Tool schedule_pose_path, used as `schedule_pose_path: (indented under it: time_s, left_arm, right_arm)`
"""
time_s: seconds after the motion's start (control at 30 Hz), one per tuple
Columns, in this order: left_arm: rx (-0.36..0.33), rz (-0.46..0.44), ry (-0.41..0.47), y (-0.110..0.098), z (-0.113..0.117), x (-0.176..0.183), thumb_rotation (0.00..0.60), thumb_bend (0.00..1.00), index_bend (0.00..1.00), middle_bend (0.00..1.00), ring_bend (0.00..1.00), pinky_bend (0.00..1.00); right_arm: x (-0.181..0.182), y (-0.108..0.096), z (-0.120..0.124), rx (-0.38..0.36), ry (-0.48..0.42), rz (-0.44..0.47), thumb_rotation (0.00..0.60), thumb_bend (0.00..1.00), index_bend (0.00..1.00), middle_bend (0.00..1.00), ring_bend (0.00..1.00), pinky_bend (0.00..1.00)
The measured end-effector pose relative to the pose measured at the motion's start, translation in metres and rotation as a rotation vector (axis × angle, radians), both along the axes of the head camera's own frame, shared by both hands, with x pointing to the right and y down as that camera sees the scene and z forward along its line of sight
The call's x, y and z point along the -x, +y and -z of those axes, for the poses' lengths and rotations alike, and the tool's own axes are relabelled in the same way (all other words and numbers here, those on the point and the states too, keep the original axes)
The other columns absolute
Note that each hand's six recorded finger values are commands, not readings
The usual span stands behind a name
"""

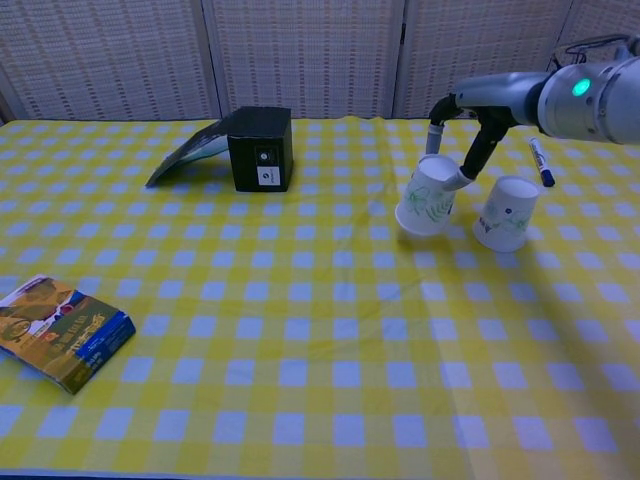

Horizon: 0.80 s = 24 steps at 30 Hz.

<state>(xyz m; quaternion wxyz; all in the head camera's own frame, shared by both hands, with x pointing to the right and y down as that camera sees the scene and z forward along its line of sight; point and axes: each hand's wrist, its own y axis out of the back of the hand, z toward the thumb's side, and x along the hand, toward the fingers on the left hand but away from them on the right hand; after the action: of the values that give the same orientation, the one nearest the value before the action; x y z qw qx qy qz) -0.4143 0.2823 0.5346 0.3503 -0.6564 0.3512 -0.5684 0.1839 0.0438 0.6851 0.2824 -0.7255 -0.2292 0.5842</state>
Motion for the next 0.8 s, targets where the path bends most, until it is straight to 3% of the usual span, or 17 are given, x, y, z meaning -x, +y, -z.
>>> schedule_pose_path:
  time_s: [0.37,0.53,0.8]
  left_arm:
    - [-0.019,-0.005,0.019,0.000,0.008,0.000,0.600,0.32,0.00,0.00,0.00,0.23]
    - [-0.020,-0.003,0.019,0.000,0.008,0.001,0.600,0.32,0.00,0.00,0.00,0.23]
    - [-0.013,-0.011,0.010,0.001,0.004,-0.001,0.600,0.32,0.00,0.00,0.00,0.23]
  right_arm:
    - [0.007,0.005,-0.025,0.051,0.067,-0.007,0.600,0.22,0.38,0.02,0.00,0.00]
    - [0.006,0.005,-0.025,0.087,0.052,-0.018,0.600,0.19,0.02,0.00,0.00,0.00]
    - [0.003,-0.003,0.010,0.042,0.006,-0.012,0.600,0.18,0.00,0.00,0.00,0.00]
